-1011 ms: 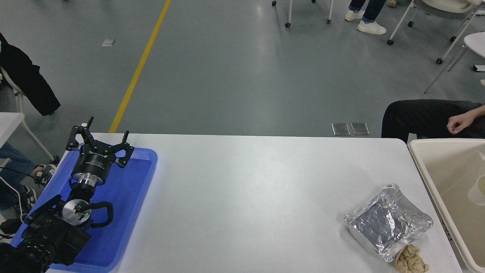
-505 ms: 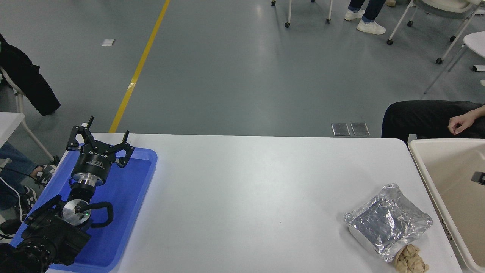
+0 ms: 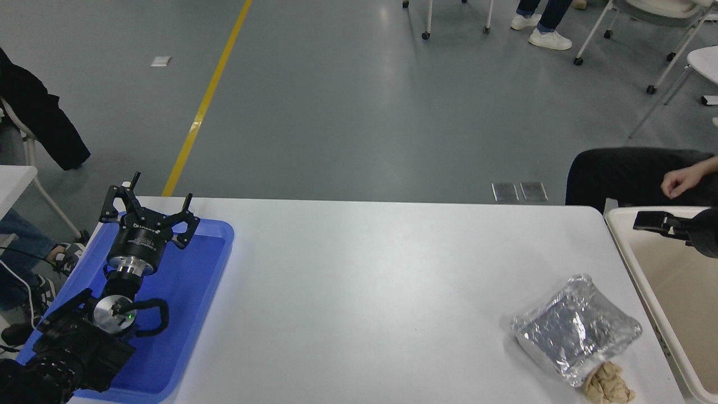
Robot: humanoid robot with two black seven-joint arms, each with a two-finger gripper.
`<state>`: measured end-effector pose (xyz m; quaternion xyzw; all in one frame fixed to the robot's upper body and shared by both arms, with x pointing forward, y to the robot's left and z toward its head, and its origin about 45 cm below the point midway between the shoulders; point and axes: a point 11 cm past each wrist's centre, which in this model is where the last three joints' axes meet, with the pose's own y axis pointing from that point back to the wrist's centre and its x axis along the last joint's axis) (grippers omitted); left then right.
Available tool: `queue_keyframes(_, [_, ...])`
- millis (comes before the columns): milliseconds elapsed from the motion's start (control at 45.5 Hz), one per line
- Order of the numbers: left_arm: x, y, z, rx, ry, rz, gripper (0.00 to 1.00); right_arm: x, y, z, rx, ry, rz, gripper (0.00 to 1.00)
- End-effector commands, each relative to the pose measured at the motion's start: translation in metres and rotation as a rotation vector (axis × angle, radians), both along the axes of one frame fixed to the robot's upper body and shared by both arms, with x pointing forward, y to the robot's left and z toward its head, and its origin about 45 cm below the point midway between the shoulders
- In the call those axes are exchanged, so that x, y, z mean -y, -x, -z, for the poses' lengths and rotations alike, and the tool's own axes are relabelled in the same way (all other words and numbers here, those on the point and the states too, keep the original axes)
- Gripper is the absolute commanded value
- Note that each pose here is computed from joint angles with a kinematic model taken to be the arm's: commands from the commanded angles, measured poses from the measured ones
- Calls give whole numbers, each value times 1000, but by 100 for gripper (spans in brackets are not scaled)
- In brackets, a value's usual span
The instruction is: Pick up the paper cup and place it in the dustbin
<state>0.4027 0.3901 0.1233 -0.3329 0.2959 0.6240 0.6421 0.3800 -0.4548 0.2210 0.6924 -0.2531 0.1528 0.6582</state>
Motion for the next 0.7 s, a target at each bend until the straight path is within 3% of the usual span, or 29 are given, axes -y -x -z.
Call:
queue_keyframes(0, [0, 0, 0, 0, 1, 1, 100, -69, -5, -24, -103, 26, -229, 100])
queue_keyframes(220, [0, 0, 0, 0, 1, 1, 100, -120, -8, -40, -197, 25, -344, 100])
queue_keyframes(505, [-2, 1, 0, 0, -2, -3, 100, -191, -7, -108, -282, -95, -357, 100])
queue_keyframes(681, [-2, 1, 0, 0, -2, -3, 100, -204, 1, -117, -402, 7, -358, 100])
